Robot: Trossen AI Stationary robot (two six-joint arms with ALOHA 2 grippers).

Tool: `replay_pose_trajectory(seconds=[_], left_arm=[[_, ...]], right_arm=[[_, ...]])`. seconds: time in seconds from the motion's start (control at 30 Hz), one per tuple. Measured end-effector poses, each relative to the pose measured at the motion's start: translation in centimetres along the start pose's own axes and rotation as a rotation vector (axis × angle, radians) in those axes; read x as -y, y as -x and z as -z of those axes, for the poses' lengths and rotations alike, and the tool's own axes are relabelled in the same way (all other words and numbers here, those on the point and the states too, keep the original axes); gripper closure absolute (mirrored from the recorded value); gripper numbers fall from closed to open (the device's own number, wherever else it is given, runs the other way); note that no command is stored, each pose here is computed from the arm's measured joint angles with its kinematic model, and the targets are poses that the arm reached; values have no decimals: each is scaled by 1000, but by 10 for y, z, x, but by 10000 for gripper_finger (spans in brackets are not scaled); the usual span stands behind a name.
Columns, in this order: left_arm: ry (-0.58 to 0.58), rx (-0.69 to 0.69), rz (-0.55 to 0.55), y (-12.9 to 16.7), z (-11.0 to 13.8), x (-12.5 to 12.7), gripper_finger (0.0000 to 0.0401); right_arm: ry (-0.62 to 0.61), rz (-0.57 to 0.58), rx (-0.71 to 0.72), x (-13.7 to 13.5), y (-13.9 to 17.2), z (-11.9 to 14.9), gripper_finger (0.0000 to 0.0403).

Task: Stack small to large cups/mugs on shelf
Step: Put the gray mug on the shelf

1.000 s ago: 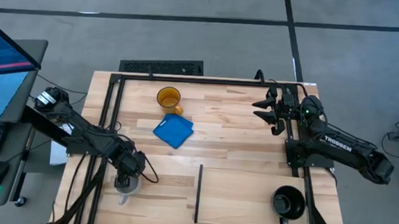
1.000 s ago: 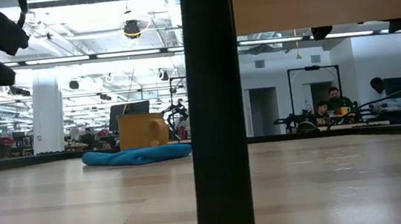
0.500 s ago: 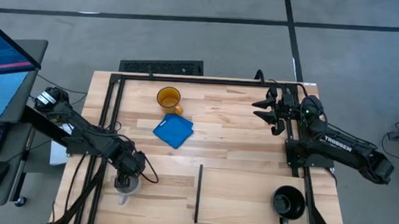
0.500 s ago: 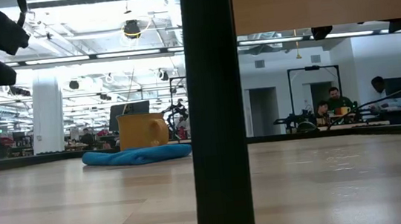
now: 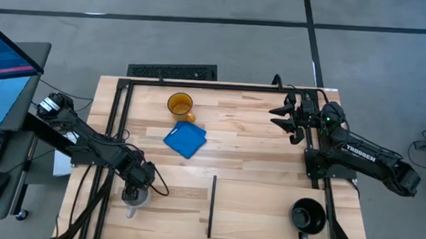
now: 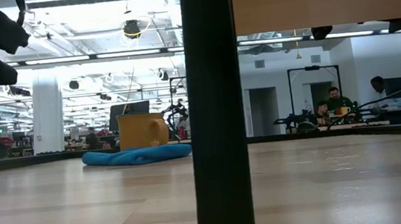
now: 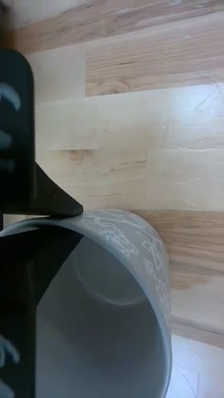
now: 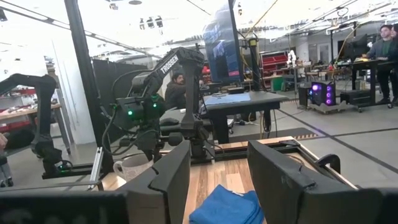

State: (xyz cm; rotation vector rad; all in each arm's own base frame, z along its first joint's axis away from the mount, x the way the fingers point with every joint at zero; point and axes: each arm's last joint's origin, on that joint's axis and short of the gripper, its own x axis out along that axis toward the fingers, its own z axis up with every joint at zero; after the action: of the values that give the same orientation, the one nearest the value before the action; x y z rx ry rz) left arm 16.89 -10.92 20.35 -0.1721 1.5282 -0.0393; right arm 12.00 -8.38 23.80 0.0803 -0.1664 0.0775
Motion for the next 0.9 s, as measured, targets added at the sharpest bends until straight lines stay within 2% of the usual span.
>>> replay_pose_trajectory(seconds=[0.27,0.57,0.9], left_arm=[[0,19,-21,0,-1,-1,370],[0,21,-24,0,-1,-1,389],[-1,36,-33,0,-2,-1,375]], right_arm=[[0,0,0,0,0,0,221],[0,0,0,0,0,0,221],[-3,1,-3,0,0,0,221]])
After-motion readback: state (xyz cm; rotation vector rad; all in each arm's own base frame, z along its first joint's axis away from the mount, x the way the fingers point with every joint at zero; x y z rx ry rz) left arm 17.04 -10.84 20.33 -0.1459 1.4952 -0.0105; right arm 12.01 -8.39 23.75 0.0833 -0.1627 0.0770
